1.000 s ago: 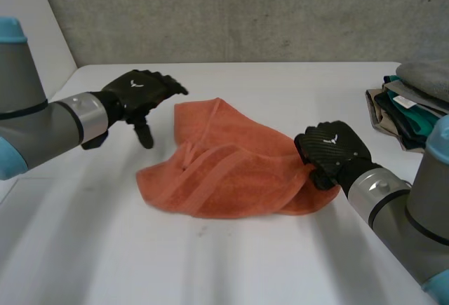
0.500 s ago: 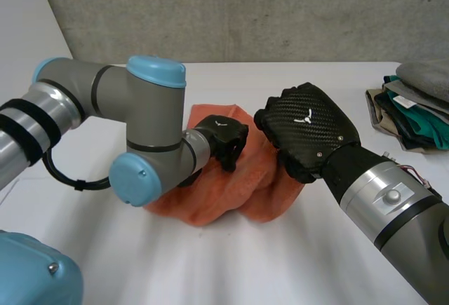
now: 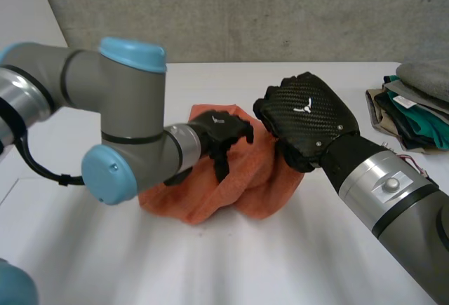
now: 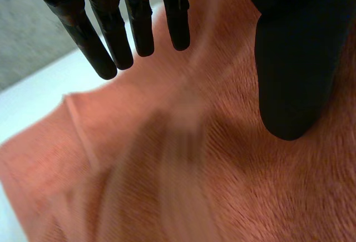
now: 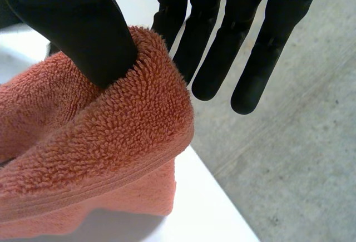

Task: Fold the laundry.

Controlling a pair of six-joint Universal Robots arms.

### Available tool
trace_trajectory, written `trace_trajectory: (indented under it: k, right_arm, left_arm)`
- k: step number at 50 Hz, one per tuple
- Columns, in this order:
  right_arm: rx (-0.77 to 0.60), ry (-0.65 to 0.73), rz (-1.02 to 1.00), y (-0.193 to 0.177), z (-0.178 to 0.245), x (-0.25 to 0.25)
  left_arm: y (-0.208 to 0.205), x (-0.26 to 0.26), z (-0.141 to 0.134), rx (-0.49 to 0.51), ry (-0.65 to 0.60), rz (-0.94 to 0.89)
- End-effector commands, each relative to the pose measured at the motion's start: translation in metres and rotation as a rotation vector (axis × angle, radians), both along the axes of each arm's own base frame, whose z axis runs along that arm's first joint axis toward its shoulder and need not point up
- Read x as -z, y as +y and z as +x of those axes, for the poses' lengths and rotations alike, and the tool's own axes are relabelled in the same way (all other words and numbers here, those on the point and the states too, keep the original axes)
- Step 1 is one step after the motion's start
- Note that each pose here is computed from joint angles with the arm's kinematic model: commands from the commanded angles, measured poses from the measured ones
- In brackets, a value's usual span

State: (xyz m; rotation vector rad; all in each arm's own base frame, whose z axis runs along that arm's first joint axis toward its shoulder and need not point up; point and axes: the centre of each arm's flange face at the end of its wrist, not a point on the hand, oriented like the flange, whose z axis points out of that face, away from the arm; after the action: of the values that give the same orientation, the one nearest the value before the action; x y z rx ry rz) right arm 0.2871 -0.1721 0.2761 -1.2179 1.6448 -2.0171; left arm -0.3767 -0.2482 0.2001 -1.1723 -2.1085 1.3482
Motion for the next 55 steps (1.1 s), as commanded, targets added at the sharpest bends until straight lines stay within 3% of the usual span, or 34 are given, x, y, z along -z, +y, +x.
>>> trace_trajectory:
  k: [1, 6, 12, 21, 26, 30, 37, 45, 49, 55]
  right_arm:
    - [0.005, -0.026, -0.029, -0.005, 0.0, -0.004]
    - [0.037, 0.004, 0.013, -0.018, -0.004, 0.014]
    - [0.095, 0.028, 0.013, -0.049, -0.002, 0.028]
    - [0.169, -0.024, -0.084, -0.071, 0.014, 0.009]
    - [0.113, -0.03, -0.051, -0.053, 0.027, 0.019]
    - [0.013, -0.027, 0.043, -0.035, 0.042, 0.055]
    - [-0.071, 0.029, 0.171, -0.017, 0.053, 0.104]
    - [0.086, -0.028, 0.155, -0.053, 0.027, 0.061]
    - [0.218, -0.097, 0.283, -0.063, 0.002, 0.045]
    - [0.373, -0.181, 0.52, -0.062, -0.026, 0.059]
  left_arm:
    - [0.01, 0.028, -0.009, 0.049, -0.083, 0.044]
    - [-0.005, 0.007, -0.008, -0.019, -0.053, -0.04]
    - [-0.048, -0.067, 0.003, -0.224, 0.105, -0.322]
    - [-0.04, -0.173, 0.025, -0.274, 0.318, -0.57]
    - [-0.029, -0.161, 0.038, -0.269, 0.236, -0.529]
    - [-0.025, -0.115, 0.056, -0.265, 0.062, -0.447]
    - [-0.025, -0.048, 0.075, -0.266, -0.119, -0.343]
    - [-0.038, -0.021, 0.095, -0.326, -0.159, -0.33]
    - [-0.041, -0.036, 0.1, -0.347, -0.135, -0.355]
    - [-0.03, -0.079, 0.1, -0.348, -0.047, -0.423]
